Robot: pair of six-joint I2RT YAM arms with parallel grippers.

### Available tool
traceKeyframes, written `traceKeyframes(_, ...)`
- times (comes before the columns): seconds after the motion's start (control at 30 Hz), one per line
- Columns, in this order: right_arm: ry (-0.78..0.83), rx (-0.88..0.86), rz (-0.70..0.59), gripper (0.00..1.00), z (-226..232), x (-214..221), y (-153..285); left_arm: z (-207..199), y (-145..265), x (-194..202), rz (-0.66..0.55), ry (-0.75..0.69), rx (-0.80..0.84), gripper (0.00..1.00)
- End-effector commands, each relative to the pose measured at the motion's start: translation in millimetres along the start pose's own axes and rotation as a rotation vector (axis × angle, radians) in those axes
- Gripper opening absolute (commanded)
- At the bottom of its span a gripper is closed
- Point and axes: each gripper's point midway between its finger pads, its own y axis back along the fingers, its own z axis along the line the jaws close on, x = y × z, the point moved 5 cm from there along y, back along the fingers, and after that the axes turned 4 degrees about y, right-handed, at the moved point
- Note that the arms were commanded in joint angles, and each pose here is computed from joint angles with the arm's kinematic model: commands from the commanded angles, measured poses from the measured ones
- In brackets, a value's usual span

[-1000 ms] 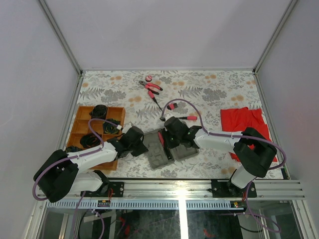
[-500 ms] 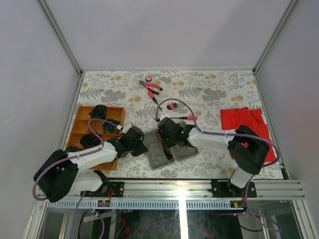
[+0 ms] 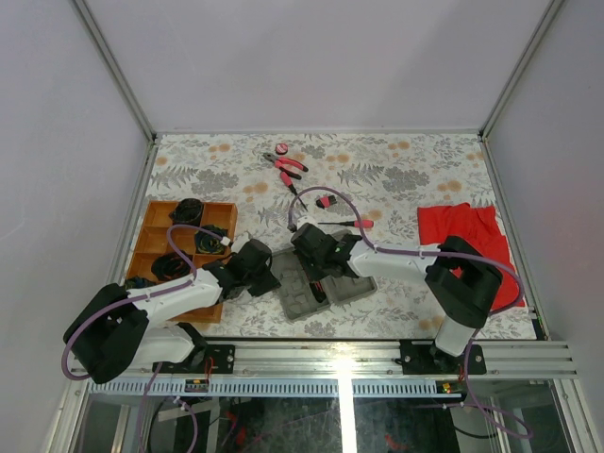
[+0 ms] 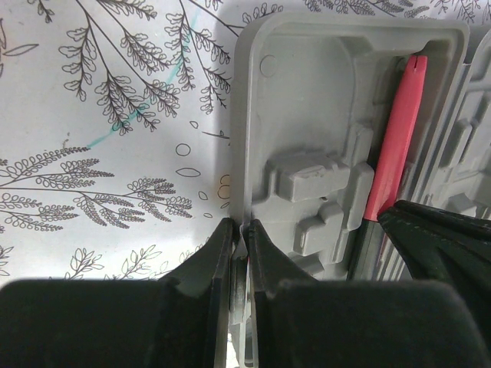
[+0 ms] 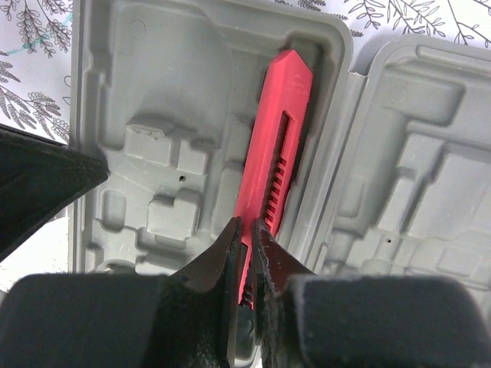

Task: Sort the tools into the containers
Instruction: Adjust the utility knife in the storage box.

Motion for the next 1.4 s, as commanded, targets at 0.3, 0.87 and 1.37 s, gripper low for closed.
traceKeyframes(0.3,0.076,0.066,0.294,0.11,-4.2,52.7,-16.1,-16.6,-1.3,-2.7,-0.007,0.003,0.075,0.00)
traceKeyframes(0.87,0.087,0.117,0.482,0.05,-10.0,115.2,-32.7,-16.8,-2.4,-2.3,-0.004,0.003,0.076,0.00)
traceKeyframes(1.37,0.073,-0.019,0.142,0.24,13.1,38.2,3.5,-12.2,-0.6,-3.9,-0.021,-0.002,0.059,0.00)
